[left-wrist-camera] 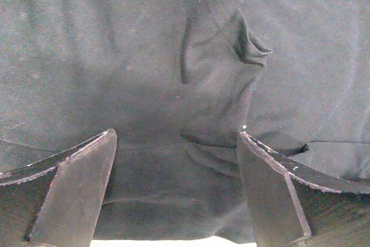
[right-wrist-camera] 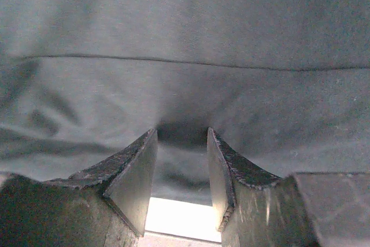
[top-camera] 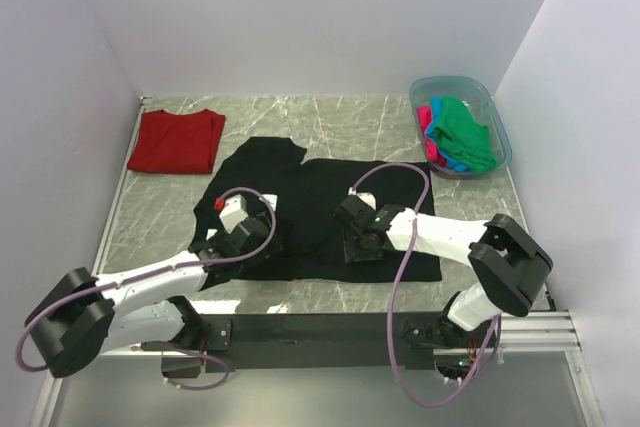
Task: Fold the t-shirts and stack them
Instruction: Fold the tshirt
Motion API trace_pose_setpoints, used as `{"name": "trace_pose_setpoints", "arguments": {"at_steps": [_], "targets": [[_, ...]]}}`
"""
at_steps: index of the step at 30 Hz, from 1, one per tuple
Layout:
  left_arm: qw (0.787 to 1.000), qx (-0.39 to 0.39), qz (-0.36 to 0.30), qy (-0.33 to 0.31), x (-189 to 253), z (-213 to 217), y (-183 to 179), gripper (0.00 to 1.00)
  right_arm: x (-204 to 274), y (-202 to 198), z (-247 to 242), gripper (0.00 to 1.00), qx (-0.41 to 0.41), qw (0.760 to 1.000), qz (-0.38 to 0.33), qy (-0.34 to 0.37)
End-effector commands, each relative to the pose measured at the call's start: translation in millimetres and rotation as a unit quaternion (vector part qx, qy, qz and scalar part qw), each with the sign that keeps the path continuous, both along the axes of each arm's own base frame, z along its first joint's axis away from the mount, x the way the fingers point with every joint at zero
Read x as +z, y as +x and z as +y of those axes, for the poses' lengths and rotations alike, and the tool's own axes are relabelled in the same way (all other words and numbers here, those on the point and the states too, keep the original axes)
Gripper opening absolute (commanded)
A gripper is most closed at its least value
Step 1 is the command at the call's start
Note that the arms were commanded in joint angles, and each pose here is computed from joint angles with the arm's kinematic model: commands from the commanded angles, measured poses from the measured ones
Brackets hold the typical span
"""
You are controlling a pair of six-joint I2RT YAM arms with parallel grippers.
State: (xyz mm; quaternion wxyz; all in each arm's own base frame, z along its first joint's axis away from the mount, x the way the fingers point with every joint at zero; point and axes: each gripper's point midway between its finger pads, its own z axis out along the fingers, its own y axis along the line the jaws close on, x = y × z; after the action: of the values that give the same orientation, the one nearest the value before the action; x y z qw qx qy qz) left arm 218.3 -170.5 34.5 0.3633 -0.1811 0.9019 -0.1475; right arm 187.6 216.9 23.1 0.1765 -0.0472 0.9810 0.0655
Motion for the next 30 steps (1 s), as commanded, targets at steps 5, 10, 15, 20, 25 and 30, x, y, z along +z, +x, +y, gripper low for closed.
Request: {"name": "trace_pose_setpoints", "arguments": {"at_steps": [5,10,15,20,25,30], "targets": [[0.999,0.028,0.02,-0.012,-18.2,23.7,-25.1,0.91,-19.6,-1.6,-19.3,0.48,-0.028,0.999,0.003,-0.027],[0.999,0.039,0.013,-0.019,-14.1,28.2,-26.1,0.91,-16.0,-0.7,-27.6,0.48,-0.034,0.999,-0.004,-0.036],[1.0,0.019,-0.007,-0.005,3.1,20.1,-13.7,0.91,27.9,24.3,-30.4,0.48,-0.043,0.997,-0.058,-0.028],[0.998,0.006,-0.055,-0.006,43.7,3.5,11.4,0.91,64.7,56.2,-66.1,0.5,-0.099,0.99,-0.104,-0.011],[0.996,0.004,-0.086,0.002,63.5,-8.2,32.8,0.92,64.3,69.3,-120.7,0.51,-0.157,0.981,-0.111,-0.026],[0.996,-0.003,-0.081,0.023,54.6,-18.5,54.5,0.93,61.4,79.3,-169.0,0.52,-0.228,0.967,-0.113,-0.014]]}}
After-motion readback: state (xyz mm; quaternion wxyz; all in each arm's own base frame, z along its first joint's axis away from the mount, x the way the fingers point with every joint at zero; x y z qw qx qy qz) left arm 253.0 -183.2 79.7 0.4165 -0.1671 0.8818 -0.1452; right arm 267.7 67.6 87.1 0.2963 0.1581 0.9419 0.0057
